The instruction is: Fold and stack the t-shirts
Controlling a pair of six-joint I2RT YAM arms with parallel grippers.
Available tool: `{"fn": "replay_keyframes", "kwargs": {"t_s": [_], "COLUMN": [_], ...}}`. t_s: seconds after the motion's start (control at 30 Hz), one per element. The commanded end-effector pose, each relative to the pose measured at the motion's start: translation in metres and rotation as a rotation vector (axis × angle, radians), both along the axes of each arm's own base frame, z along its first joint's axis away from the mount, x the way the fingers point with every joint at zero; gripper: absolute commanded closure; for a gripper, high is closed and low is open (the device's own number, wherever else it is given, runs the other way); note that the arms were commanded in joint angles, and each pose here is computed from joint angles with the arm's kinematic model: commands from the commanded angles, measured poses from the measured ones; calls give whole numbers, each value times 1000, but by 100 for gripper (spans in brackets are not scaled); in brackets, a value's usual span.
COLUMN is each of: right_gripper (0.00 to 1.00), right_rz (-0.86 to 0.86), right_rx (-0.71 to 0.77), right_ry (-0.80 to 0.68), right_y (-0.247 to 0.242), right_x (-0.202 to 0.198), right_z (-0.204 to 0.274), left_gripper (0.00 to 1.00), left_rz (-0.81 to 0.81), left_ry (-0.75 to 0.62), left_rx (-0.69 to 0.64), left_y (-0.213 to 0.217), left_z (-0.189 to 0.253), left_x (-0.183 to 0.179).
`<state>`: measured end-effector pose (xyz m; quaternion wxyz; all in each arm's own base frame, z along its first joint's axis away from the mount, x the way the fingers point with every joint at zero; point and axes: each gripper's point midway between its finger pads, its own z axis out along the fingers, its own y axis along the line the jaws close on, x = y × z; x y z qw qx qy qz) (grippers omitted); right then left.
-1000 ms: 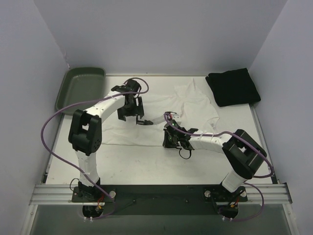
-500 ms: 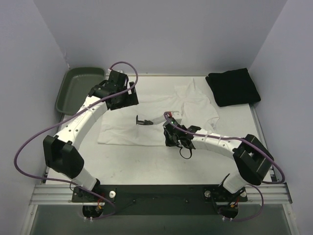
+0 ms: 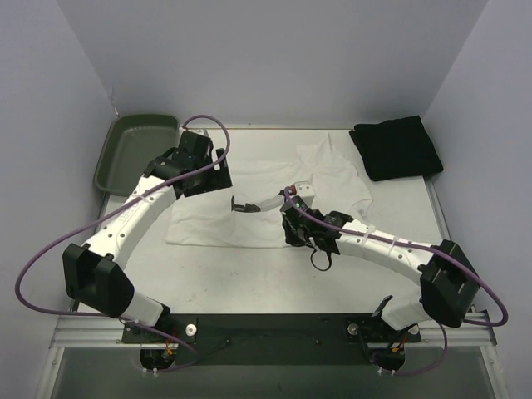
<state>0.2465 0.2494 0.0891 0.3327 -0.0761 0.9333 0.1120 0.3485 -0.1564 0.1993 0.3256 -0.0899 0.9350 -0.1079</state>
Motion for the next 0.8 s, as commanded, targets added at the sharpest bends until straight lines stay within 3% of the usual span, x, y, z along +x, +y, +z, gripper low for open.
{"fn": "replay_keyframes", "kwargs": {"t_s": [0.0,0.47,0.77], "right_gripper": [97,84,69], "right_rz": [-10,-11,-15], "right_rx": [-10,-2,-10], "right_ry": [-62,-97,-124], "right_y": [-3,-3,-7], "right_x": [4,3,0], "right_z": [25,38,45], "left_gripper": [6,6,6], "left_rz": [0,-5,-10], "left_ry": [-120,-130,-160], "left_rx": [-58,-78,-98], "left_y": [-1,1,0], "left_z": [31,27,36], "left_x": [5,-6,-8]}}
